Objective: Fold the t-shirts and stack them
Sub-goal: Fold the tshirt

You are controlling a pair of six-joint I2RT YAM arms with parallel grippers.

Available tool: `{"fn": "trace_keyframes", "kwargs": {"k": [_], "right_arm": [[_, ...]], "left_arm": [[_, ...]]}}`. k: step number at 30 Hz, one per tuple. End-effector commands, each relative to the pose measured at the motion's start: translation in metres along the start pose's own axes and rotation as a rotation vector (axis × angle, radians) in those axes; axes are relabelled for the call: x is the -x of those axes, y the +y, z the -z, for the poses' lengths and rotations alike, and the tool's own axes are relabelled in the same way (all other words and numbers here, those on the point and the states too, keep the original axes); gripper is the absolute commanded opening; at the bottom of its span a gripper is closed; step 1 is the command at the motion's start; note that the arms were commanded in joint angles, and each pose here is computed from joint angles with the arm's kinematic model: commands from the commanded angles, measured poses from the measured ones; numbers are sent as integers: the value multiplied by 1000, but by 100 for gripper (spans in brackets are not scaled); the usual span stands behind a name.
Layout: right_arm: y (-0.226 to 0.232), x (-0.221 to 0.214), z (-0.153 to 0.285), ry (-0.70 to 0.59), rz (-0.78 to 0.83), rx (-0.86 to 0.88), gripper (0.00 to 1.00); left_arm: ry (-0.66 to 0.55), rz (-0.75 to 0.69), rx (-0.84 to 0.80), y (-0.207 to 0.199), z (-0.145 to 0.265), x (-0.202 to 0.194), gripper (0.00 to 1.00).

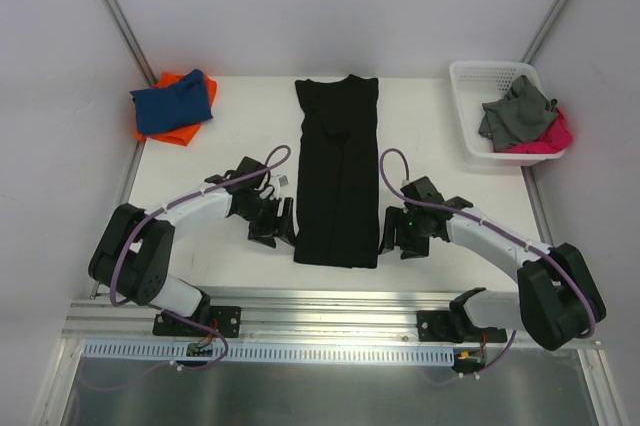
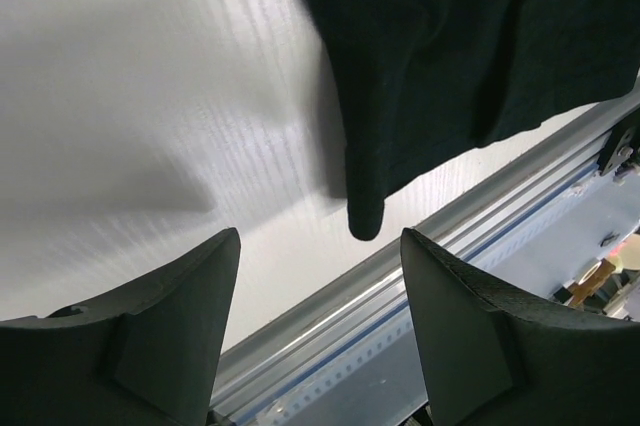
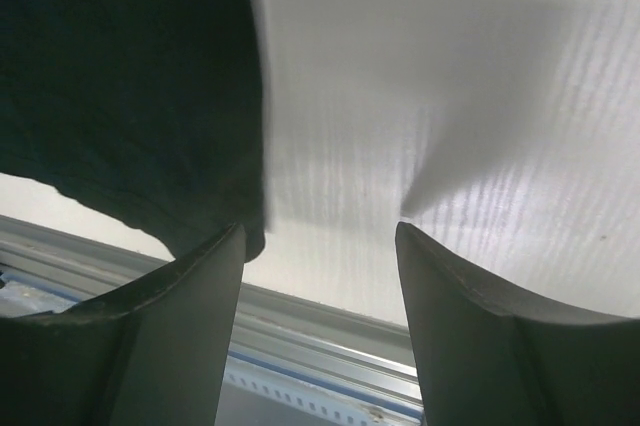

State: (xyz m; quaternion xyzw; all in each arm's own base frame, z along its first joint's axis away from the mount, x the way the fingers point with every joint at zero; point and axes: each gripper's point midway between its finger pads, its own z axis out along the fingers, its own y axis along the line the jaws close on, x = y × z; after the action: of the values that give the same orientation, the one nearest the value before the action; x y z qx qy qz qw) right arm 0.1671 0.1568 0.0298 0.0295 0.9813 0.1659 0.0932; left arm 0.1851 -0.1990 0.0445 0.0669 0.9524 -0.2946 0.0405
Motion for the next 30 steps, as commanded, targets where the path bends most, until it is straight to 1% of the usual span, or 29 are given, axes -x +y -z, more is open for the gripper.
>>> {"fn": "trace_keyframes", "kwargs": {"k": [1,6,10,12,19,24,30], "right_arm": [[22,12,3,-16,-26,83,65],[38,17,1,7,-38,127,63],[54,17,-2,29,-18,175,58],[57,15,-4,37,-12,182,52],[59,12,-3,57,-16,201,49],[47,0,-3,73,-41,196,49],[41,-14,-4,92,-45,217,48]], "left_arm": [[18,-16,-28,-14,-6,-2,65],[50,-36,-37,-23,-14,-3,64],[64,-46,-41,-31,-19,-2,63],[71,-46,-39,-31,-20,-2,63],[84,-41,-37,-33,-24,-2,61],[104,-32,-32,-31,-27,-8,60],[121,-49,-34,-34,-31,-14,58]]}}
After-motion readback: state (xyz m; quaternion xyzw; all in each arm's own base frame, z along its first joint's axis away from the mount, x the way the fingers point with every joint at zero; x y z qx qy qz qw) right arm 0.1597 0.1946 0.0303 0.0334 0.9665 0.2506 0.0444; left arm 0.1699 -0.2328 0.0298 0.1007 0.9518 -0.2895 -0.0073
